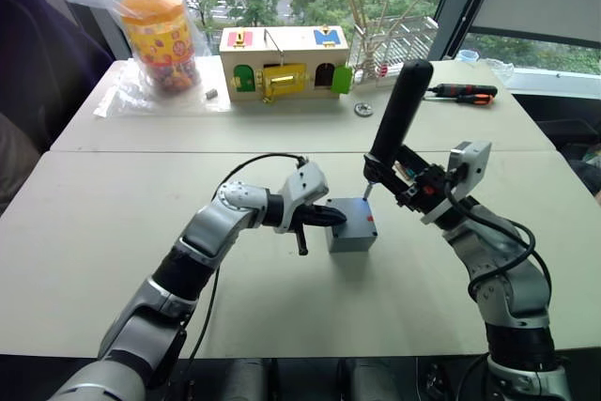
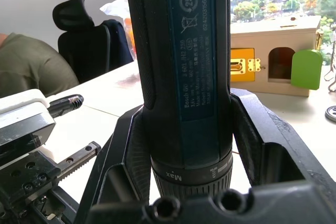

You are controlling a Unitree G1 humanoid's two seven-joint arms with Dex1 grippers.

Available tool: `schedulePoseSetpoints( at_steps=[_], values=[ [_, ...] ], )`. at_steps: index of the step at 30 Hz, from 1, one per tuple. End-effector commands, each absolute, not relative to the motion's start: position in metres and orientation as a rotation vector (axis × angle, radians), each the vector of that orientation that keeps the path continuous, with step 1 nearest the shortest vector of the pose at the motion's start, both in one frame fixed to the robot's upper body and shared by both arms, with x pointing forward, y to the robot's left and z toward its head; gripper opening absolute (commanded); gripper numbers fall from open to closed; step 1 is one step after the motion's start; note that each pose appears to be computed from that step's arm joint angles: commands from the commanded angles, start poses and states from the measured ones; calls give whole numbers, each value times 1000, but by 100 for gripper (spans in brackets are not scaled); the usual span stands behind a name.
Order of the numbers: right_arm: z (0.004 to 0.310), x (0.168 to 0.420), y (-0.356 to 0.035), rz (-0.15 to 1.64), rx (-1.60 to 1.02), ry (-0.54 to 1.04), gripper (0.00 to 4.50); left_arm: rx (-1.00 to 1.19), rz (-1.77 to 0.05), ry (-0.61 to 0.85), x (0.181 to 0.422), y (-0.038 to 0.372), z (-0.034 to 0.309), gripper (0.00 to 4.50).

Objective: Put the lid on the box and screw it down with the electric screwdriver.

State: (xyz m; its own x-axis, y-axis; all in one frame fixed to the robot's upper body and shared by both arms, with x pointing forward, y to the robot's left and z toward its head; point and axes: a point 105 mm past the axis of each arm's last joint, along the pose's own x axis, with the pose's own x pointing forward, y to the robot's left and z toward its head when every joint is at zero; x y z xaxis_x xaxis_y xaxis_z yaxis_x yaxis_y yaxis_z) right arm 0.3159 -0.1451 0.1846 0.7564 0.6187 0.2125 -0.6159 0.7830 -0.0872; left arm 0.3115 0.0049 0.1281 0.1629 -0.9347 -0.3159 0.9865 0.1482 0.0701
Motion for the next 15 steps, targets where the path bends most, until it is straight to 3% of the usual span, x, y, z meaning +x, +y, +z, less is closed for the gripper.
schedulePoseSetpoints(
  at_steps=[1, 9, 13, 15],
  values=[
    [159, 321, -150, 660, 5, -104, 179, 287, -1401, 218, 310, 3, 124, 0],
    [243, 318, -160, 689, 42, -277, 179, 271, -1380, 216, 315, 7, 121, 0],
    [306, 314, -173, 704, 151, -412, 179, 232, -1343, 152, 321, 10, 139, 0],
    [322, 313, -178, 703, 192, -428, 179, 207, -1321, 106, 323, 12, 154, 0]
  ],
)
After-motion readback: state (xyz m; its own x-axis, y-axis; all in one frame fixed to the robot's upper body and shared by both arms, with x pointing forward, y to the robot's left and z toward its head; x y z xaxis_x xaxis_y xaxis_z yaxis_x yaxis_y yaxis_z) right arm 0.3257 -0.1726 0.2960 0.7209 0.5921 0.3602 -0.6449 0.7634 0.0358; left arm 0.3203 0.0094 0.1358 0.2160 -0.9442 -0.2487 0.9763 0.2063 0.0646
